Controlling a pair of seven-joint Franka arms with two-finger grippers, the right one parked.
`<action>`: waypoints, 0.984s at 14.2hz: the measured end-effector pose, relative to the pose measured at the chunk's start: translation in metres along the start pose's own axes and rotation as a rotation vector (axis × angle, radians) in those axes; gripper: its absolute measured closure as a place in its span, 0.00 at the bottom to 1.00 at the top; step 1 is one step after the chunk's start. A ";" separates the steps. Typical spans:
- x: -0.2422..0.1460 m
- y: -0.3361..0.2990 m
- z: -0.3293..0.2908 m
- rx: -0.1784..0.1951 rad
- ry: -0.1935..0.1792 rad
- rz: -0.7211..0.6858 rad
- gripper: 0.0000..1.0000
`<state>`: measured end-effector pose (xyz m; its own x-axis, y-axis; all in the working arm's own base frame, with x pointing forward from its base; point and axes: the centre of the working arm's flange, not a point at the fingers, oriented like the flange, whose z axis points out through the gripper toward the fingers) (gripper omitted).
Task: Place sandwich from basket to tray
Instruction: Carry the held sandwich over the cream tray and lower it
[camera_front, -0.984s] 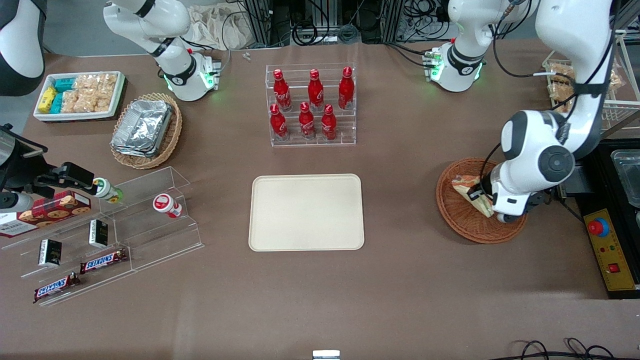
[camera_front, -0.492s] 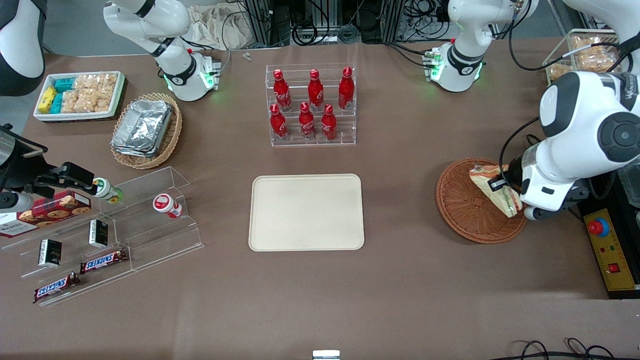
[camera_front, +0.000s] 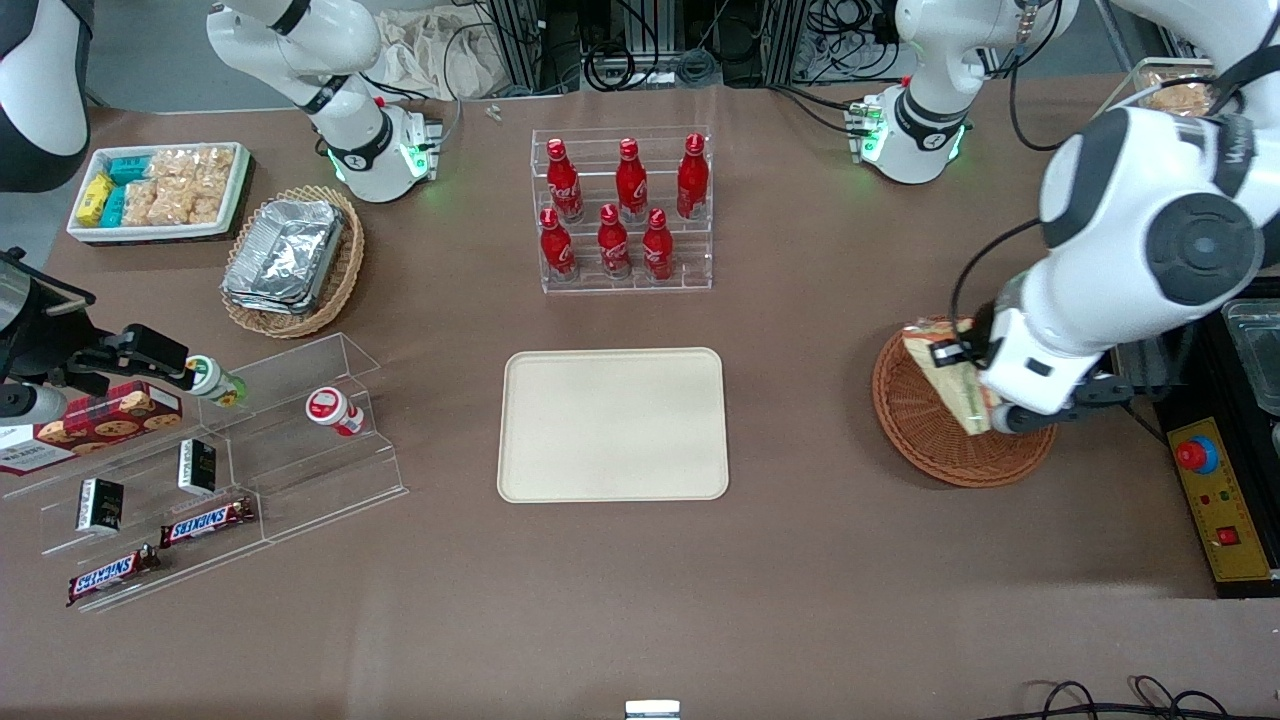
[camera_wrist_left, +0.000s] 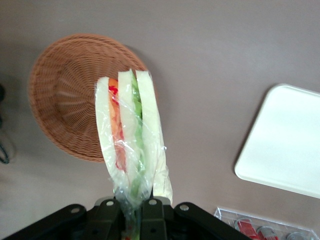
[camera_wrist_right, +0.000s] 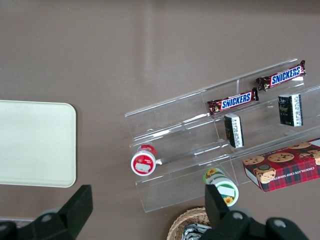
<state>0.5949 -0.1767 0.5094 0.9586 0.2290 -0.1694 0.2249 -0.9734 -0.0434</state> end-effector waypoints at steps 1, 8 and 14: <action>-0.006 0.018 0.004 0.001 0.002 0.031 0.86; -0.028 0.135 0.059 -0.056 0.072 0.210 0.86; -0.044 0.219 0.146 -0.104 0.089 0.253 0.86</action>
<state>0.5762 -0.3991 0.3634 0.9971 -0.0174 -0.0746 -0.0106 -0.9957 0.0915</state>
